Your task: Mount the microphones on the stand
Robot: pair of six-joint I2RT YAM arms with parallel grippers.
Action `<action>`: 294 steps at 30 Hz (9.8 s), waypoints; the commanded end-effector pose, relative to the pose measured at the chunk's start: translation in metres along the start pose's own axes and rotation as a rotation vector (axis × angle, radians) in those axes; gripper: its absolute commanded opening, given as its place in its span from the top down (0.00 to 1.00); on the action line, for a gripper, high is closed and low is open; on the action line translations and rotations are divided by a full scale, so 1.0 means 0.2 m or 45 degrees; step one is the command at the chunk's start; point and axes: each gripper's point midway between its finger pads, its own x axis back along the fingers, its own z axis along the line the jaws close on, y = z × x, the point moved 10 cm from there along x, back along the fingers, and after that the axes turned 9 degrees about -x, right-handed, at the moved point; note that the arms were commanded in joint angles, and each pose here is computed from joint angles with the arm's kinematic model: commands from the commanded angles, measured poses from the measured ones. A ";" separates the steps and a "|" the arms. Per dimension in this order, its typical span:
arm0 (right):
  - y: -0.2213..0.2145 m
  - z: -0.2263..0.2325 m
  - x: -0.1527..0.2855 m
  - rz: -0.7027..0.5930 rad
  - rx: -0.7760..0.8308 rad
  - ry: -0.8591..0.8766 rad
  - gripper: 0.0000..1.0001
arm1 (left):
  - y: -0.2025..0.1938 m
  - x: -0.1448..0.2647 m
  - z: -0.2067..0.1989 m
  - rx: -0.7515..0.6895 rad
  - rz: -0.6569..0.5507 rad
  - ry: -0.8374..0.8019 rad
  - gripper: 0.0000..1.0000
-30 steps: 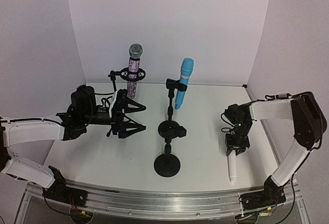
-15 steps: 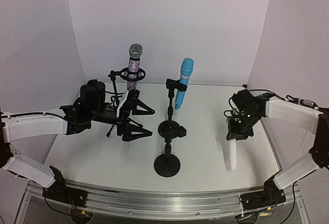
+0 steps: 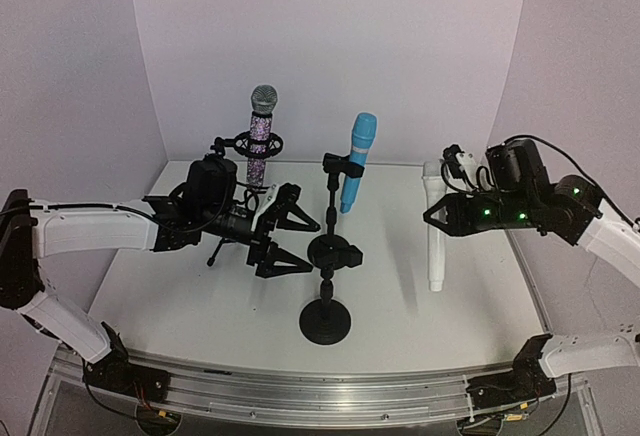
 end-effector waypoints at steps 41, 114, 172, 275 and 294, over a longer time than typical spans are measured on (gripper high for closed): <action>0.13 0.19 -0.01 -0.358 0.240 0.351 1.00 | 0.08 -0.09 0.04 -0.154 -0.107 -0.127 0.33; -0.19 0.39 -0.10 -0.480 0.712 0.965 1.00 | 0.05 -0.11 0.04 -0.074 -0.116 -0.132 1.00; -0.34 0.38 -0.30 -0.543 0.560 0.967 1.00 | 0.08 -0.11 -0.02 -0.076 -0.193 -0.157 0.27; -0.27 -0.17 0.36 -0.775 0.320 -0.252 0.07 | -0.09 -0.84 0.39 -0.005 -0.361 0.294 1.00; -0.27 -0.26 0.56 -0.783 0.309 -0.350 0.08 | -0.17 -1.12 0.69 0.063 -0.306 0.595 1.00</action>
